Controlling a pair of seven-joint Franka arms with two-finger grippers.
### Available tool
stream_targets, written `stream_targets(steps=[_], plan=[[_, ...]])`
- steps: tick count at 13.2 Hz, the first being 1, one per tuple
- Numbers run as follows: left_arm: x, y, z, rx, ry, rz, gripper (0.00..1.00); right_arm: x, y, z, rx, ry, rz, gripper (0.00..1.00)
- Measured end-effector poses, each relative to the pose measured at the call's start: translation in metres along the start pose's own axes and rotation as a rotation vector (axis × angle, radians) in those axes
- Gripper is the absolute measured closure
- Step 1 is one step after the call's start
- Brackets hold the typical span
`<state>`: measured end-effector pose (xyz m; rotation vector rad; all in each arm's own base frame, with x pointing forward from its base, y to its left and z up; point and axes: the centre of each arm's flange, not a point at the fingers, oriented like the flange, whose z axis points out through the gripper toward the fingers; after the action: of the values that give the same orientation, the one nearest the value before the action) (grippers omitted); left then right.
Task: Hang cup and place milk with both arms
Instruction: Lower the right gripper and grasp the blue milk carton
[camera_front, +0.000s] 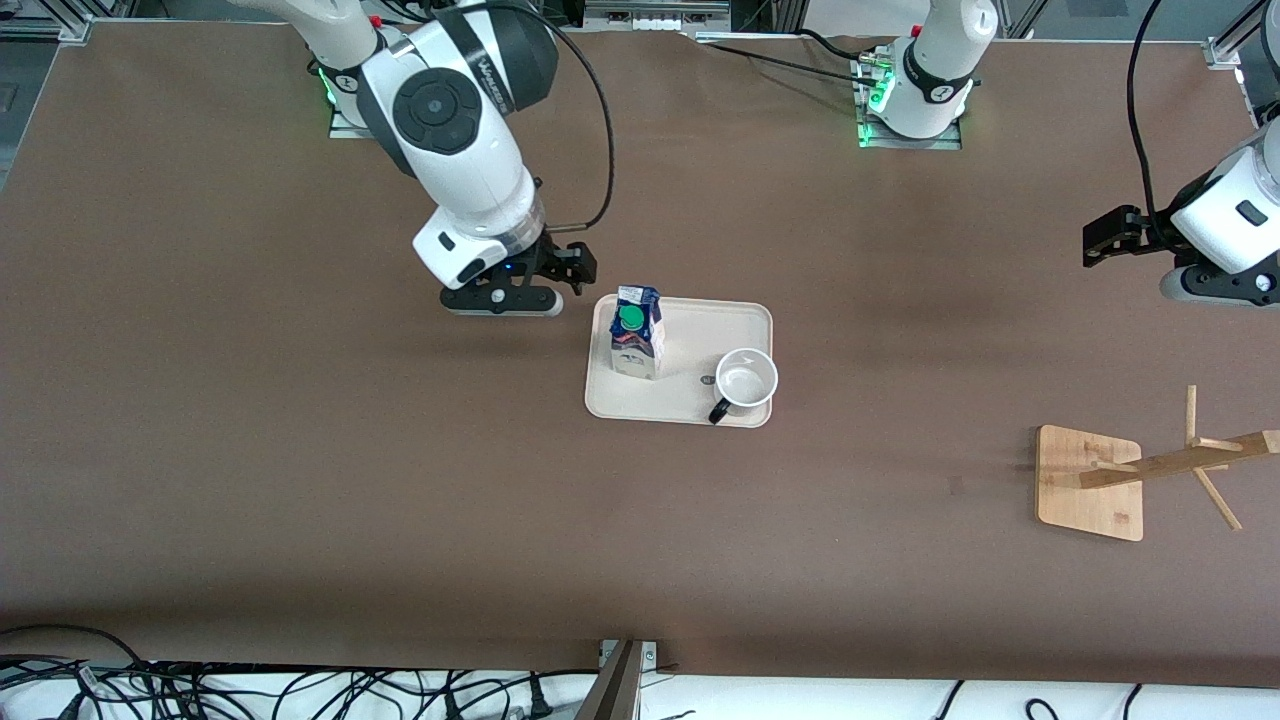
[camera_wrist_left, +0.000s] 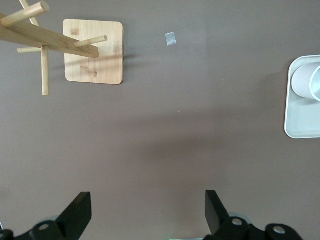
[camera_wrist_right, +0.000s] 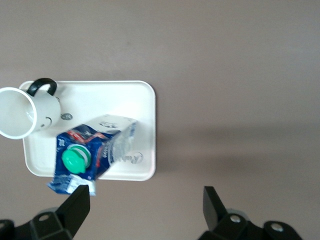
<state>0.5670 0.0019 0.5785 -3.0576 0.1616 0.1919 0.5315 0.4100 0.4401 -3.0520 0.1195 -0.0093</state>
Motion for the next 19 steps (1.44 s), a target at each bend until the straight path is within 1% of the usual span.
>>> stream_targets(steps=[2,4,6,9,12,16,18,19], plan=[[0.001,0.0,0.001,0.0,-0.002,0.0,0.0,-0.011,-0.031,0.021,0.025,0.027,0.016,0.0],[0.001,0.0,0.002,-0.001,-0.004,0.0,0.0,-0.017,-0.059,0.03,0.042,0.04,0.021,0.0],[0.002,0.0,0.003,-0.002,-0.006,0.0,0.0,-0.016,-0.071,0.034,0.049,0.047,0.022,0.0],[0.003,0.001,0.004,-0.002,-0.008,0.002,0.0,-0.018,-0.077,0.052,0.017,0.049,0.004,0.0],[0.005,0.004,0.007,-0.003,-0.013,0.007,0.0,-0.028,-0.086,0.08,-0.025,0.037,-0.005,0.0],[0.007,0.007,0.01,-0.003,-0.019,0.013,0.0,-0.028,-0.085,0.091,-0.039,0.03,0.01,0.0],[0.007,0.009,0.011,-0.003,-0.02,0.017,0.0,-0.028,-0.085,0.096,-0.044,0.026,0.015,0.03],[0.008,0.012,0.011,-0.003,-0.021,0.021,0.0,-0.028,-0.085,0.098,-0.047,0.024,0.016,0.03]])
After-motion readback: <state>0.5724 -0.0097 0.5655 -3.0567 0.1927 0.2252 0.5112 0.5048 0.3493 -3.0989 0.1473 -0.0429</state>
